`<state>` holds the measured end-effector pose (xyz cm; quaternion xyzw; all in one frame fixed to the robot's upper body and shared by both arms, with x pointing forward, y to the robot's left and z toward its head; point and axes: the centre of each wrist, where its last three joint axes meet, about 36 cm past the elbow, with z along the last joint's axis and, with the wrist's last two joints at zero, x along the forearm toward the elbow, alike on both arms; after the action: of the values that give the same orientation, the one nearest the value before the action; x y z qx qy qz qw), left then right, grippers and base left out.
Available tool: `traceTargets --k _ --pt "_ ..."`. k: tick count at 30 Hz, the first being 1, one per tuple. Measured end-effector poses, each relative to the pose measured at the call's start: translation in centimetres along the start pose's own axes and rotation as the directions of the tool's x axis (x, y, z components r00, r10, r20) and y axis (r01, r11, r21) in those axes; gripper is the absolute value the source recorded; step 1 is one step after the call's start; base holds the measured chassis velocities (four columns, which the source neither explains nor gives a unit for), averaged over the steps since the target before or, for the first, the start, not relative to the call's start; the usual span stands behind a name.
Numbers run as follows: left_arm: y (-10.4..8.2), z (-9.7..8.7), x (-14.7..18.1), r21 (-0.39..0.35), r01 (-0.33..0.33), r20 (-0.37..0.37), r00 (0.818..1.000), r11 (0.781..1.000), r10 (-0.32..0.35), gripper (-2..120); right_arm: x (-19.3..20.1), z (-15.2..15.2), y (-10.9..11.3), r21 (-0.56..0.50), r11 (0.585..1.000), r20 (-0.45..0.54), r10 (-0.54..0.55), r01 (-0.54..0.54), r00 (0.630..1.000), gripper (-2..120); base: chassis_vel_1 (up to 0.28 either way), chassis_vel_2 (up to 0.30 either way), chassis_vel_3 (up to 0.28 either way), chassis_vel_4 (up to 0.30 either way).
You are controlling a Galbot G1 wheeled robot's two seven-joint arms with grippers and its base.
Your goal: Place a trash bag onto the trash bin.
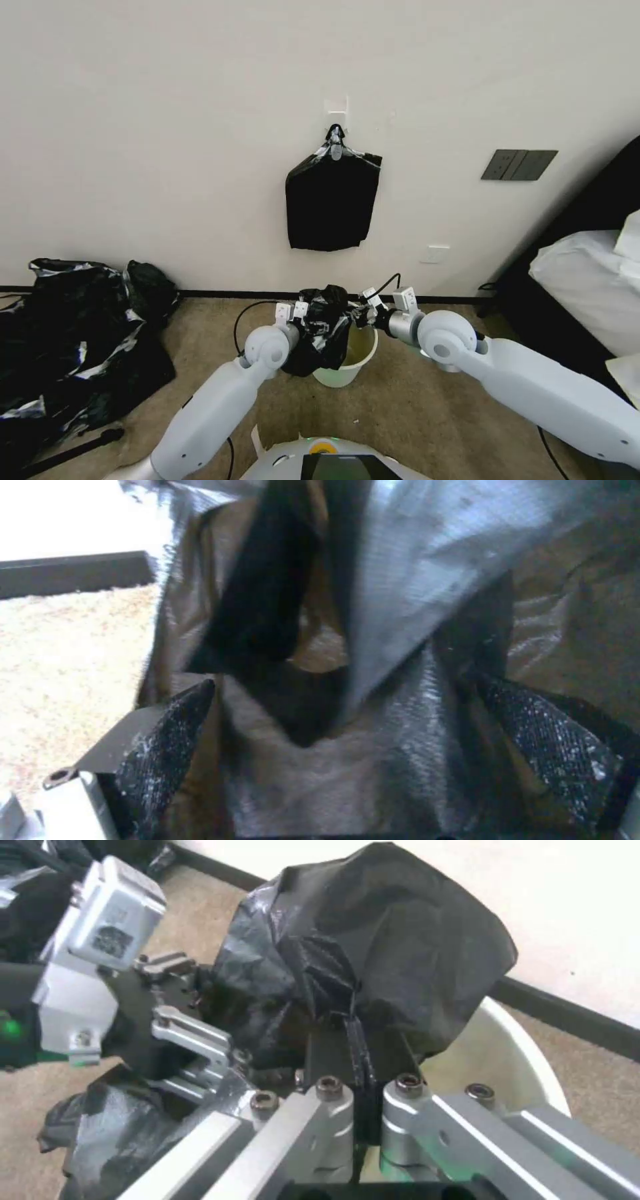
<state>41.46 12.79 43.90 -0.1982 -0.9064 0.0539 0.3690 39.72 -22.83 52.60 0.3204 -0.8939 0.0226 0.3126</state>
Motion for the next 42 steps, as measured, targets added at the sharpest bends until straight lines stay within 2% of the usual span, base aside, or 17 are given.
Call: traceTargets --k 12,14,16,17,19,20,23,28,29,31,33,35,42 --pt "-0.2 0.6 -1.8 0.003 0.042 -0.028 0.999 0.999 -0.041 100 0.0 0.3 -0.1 0.005 1.000 0.008 -0.004 0.004 1.000 0 0.000 0.000 0.000 0.000" --pt "-0.4 0.7 -2.3 0.000 0.043 -0.034 0.999 0.999 -0.043 97 0.1 0.3 -0.1 0.006 1.000 0.012 -0.003 0.003 1.000 0 0.000 0.000 0.000 0.000" --pt "-0.9 0.8 -2.7 -0.004 0.037 -0.039 0.999 0.999 -0.037 89 0.1 0.3 0.0 0.006 1.000 0.013 -0.006 0.005 1.000 0 0.000 0.000 0.000 0.000" --pt "-0.9 0.8 -2.7 -0.004 0.037 -0.039 0.999 0.999 -0.037 89 0.1 0.3 0.0 0.006 1.000 0.013 -0.006 0.005 1.000 0 0.000 0.000 0.000 0.000" --pt "-1.4 1.0 -2.9 -0.006 0.037 -0.044 0.998 0.999 -0.038 78 0.1 0.4 0.0 0.004 1.000 0.013 -0.006 0.006 1.000 0 0.000 0.000 0.000 0.000" --pt "-1.4 1.0 -2.9 -0.006 0.037 -0.044 0.998 0.999 -0.038 78 0.1 0.4 0.0 0.004 1.000 0.013 -0.006 0.006 1.000 0 0.000 0.000 0.000 0.000" --pt "-1.8 1.6 -3.3 -0.010 0.055 -0.062 0.997 0.998 -0.055 62 0.3 0.6 -0.1 -0.004 1.000 0.013 -0.001 0.001 1.000 0 0.000 0.000 0.000 0.000" --pt "-1.9 2.0 -3.5 -0.006 0.064 -0.072 0.995 0.998 -0.064 50 0.6 0.8 -0.2 -0.010 1.000 0.015 0.005 -0.005 1.000 0 0.000 0.000 0.000 0.000" --pt "-1.9 2.1 -3.6 -0.002 0.069 -0.076 0.995 0.998 -0.069 42 0.7 0.8 -0.3 -0.012 1.000 0.016 0.010 -0.010 1.000 0 0.000 0.000 0.000 0.000" --pt "-1.9 2.2 -3.8 0.001 0.084 -0.079 0.993 0.996 -0.084 34 0.9 0.8 -0.5 -0.014 1.000 0.019 0.019 -0.018 1.000 0 0.000 0.000 0.000 0.000" --pt "-2.0 2.2 -3.8 0.002 0.091 -0.080 0.993 0.996 -0.091 31 1.0 0.8 -0.5 -0.015 1.000 0.021 0.021 -0.021 1.000 0 0.000 0.000 0.000 0.000" --pt "-2.1 2.3 -4.0 0.009 0.110 -0.080 0.991 0.994 -0.108 19 1.1 0.8 -0.7 -0.020 0.999 0.029 0.032 -0.031 0.999 0 0.000 0.000 0.000 0.000" --pt "-2.5 2.9 -4.0 0.048 0.139 -0.048 0.989 0.989 -0.136 3 1.7 1.2 -0.7 -0.024 0.998 0.046 0.050 -0.049 0.998 0 0.000 0.000 0.000 0.000"
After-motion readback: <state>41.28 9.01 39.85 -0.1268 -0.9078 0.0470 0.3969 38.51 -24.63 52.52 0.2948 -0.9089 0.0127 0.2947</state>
